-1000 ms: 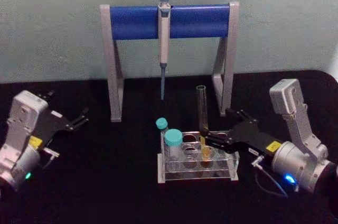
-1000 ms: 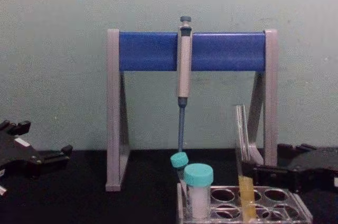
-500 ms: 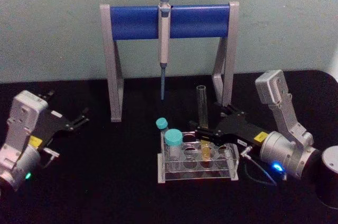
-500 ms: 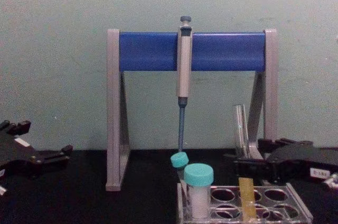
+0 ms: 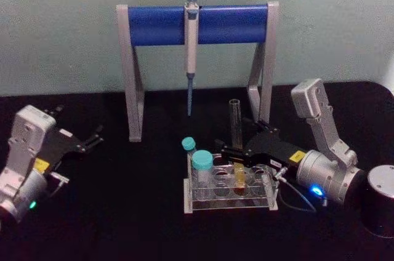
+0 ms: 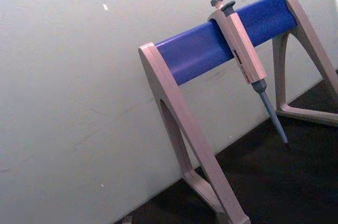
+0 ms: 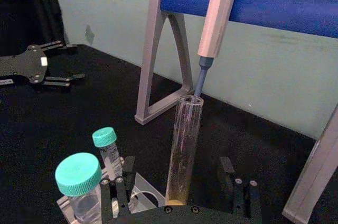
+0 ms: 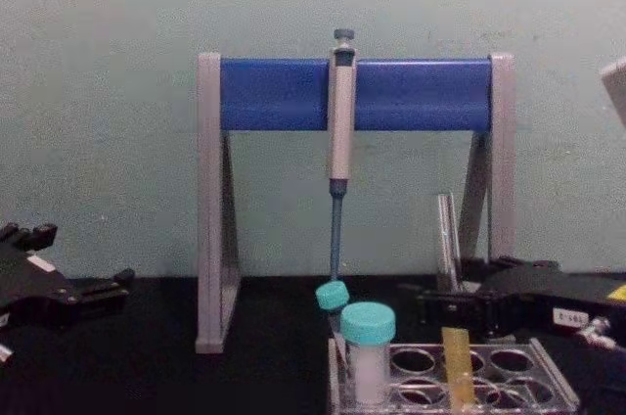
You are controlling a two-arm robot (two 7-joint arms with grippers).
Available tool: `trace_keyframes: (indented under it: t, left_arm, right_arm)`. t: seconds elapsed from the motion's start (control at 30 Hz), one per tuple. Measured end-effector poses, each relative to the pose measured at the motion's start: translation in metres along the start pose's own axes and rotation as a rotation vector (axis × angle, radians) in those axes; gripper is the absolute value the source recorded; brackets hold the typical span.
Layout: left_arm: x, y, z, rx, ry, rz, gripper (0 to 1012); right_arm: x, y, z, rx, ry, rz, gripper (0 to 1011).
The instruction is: Pick up the test tube from the test tube rack, shake it, then place it back into the test tube rack.
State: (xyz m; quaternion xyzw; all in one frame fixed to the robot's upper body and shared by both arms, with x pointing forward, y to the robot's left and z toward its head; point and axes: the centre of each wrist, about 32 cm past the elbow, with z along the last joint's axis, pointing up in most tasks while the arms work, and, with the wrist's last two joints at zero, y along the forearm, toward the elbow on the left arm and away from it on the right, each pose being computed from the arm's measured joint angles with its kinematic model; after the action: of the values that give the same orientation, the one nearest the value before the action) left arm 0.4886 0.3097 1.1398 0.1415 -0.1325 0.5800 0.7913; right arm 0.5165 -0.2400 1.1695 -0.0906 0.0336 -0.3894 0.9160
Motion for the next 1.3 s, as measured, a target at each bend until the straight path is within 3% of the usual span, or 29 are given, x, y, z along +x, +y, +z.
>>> trace_keyframes:
  t: [0.4, 0.5, 0.7, 1.03, 1.3]
  left_arm:
    - [0.0000, 0.0000, 0.0000, 0.000, 0.000, 0.000, 1010]
    - [0.0000, 0.0000, 0.0000, 0.000, 0.000, 0.000, 1010]
    - [0.0000, 0.0000, 0.0000, 0.000, 0.000, 0.000, 1009]
    - [0.0000, 0.0000, 0.0000, 0.000, 0.000, 0.000, 1010]
    - [0.0000, 0.0000, 0.0000, 0.000, 0.000, 0.000, 1010]
  right_arm:
    - [0.0000, -0.0001, 0.0004, 0.001, 0.000, -0.001, 1000]
    - [0.0001, -0.0003, 0.0004, 0.002, 0.000, -0.001, 960]
    - [0.0001, -0.0005, 0.0004, 0.002, 0.000, -0.002, 819]
    - [-0.0001, -0.0005, 0.0003, 0.001, 0.001, -0.003, 480]
    - [-0.0002, -0.0005, 0.0003, 0.001, 0.001, -0.003, 266]
